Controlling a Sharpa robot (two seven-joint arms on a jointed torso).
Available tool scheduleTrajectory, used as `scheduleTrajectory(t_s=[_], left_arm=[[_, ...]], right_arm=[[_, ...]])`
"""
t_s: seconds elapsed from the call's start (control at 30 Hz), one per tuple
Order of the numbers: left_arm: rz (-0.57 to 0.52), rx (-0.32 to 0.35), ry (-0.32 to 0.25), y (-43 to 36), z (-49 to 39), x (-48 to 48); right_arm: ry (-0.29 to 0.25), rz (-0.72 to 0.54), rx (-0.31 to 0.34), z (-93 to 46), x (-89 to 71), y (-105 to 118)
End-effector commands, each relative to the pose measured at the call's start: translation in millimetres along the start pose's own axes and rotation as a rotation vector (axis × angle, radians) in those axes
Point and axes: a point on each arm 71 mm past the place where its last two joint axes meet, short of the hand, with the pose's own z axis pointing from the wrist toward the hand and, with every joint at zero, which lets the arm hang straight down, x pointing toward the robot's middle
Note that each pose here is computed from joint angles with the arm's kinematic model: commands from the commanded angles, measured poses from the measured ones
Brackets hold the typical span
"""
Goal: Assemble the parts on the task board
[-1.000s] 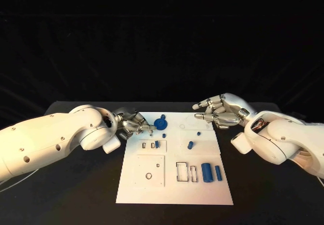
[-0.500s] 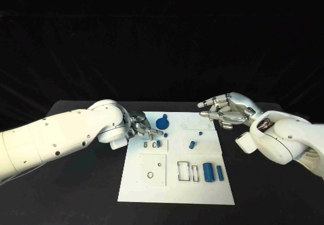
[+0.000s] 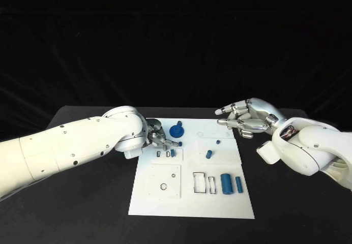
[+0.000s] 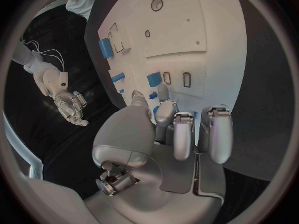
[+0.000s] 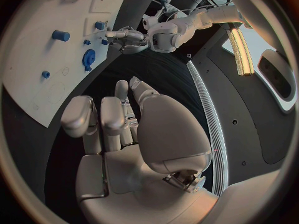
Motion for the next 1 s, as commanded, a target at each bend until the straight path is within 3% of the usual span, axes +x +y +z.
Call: scheduleTrajectory(t_s=[0.03, 0.53, 1.0], left_arm=[[0.036, -0.029, 0.014, 1.0, 1.8, 1.3], [0.029, -0.022, 0.009, -7.4, 10.8, 3.2], [0.042, -0.01, 0.026, -14.5, 13.2, 7.2]], right_arm=[[0.031, -0.011, 0.008, 0.5, 2.5, -1], [0.065, -0.036, 0.004, 5.4, 8.3, 0], [0.074, -0.04, 0.011, 7.8, 10.1, -2]])
